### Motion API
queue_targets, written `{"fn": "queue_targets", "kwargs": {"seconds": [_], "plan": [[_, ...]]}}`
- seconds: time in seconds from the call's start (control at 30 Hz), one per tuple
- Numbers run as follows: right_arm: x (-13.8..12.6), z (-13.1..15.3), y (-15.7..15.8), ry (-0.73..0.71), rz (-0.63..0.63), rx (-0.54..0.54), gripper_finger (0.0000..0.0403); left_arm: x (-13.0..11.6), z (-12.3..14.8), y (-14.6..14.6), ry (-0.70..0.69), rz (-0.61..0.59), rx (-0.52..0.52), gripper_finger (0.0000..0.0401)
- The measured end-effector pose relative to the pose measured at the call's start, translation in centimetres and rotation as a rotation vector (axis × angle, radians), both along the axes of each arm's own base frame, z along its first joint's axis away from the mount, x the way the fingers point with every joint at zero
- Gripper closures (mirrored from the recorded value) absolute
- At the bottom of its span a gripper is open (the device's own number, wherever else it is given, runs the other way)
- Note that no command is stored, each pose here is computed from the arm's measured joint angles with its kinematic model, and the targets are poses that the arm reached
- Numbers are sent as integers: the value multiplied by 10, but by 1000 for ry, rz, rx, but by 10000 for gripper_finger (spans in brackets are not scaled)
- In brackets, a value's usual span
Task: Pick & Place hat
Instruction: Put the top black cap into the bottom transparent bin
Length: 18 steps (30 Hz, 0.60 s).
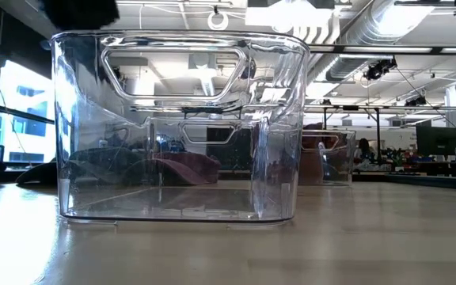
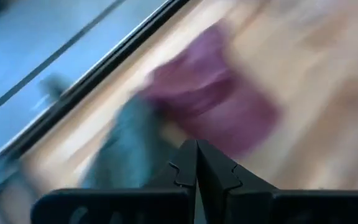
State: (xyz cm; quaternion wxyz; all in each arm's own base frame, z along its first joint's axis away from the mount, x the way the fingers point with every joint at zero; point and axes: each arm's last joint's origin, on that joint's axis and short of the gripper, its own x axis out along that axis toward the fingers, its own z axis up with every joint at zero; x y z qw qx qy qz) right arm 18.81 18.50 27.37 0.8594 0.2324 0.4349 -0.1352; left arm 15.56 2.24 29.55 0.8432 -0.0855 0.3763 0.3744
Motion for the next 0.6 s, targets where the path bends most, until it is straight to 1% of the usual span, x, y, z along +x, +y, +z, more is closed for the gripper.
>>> {"fn": "queue_targets", "kwargs": {"seconds": [0.13,0.2,0.27,0.37,0.43,0.5,0.6], "plan": [[3,2,3,-41,37,-9,237,22,8,33,316,173,-130,359],[4,3,4,-60,55,-13,242,31,4,53,426,237,-198,334],[5,4,5,-72,78,-21,246,32,-8,73,526,293,-283,306],[6,5,6,-88,109,-42,252,29,-26,104,548,366,-409,263],[8,4,6,-102,122,-70,256,19,-38,121,547,422,-487,238],[10,2,8,-115,139,-115,258,12,-46,137,487,472,-516,221],[16,-4,13,-122,173,-159,261,2,-64,153,386,525,-573,212]]}}
